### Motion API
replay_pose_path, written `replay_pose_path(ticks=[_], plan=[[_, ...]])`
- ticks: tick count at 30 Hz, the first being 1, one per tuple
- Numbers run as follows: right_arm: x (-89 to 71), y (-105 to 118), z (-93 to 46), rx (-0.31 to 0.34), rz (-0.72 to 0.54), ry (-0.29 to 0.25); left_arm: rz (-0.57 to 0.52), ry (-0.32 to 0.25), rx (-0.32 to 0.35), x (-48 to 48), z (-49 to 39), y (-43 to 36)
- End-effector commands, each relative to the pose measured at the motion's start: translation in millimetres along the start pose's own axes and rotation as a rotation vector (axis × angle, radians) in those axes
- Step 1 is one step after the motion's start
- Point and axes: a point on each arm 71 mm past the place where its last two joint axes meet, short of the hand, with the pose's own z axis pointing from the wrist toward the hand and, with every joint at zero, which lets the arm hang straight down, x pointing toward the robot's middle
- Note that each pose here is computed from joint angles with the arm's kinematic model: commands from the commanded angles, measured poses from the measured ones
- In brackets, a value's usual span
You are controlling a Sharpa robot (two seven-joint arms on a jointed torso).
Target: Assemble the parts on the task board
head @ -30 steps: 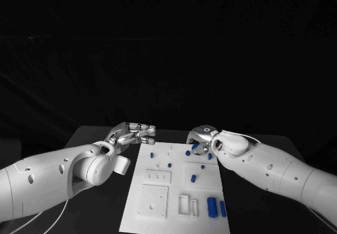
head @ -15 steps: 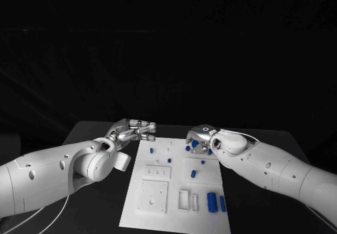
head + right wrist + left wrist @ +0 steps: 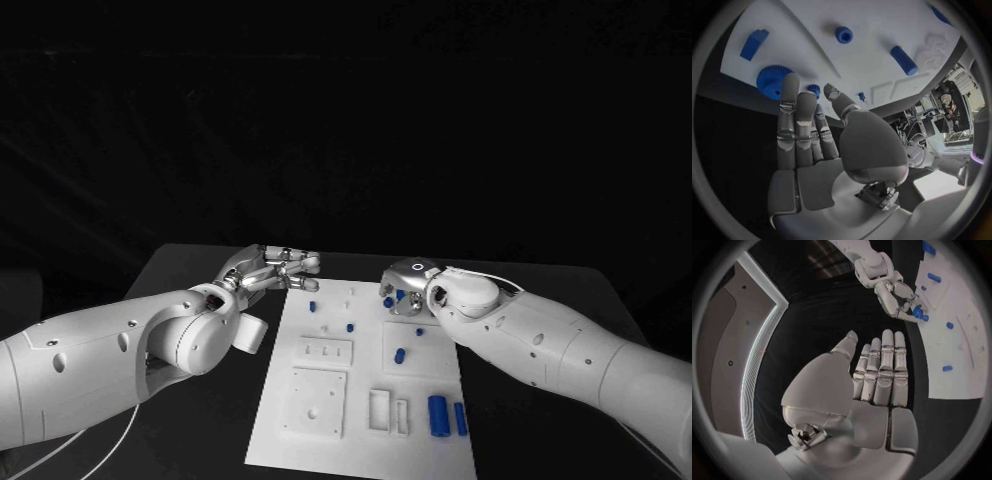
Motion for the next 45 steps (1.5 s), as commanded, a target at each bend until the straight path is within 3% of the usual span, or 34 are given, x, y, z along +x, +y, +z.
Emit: replay_pose_path(ticks=[1,16,45], plan=[[0.1,-0.1,0.5,0.005,-0.02,-0.002,-0.002,0.024,0.011,3.6,0.8,-2.5],[1.3,-3.5,0.6,0.014,-0.028,0.01,-0.003,0.026,0.01,2.7,-0.2,-3.9],[-2.8,-1.3,1.1,0.017,-0.03,-0.036,-0.001,0.027,0.002,1.5,1.5,-3.2]])
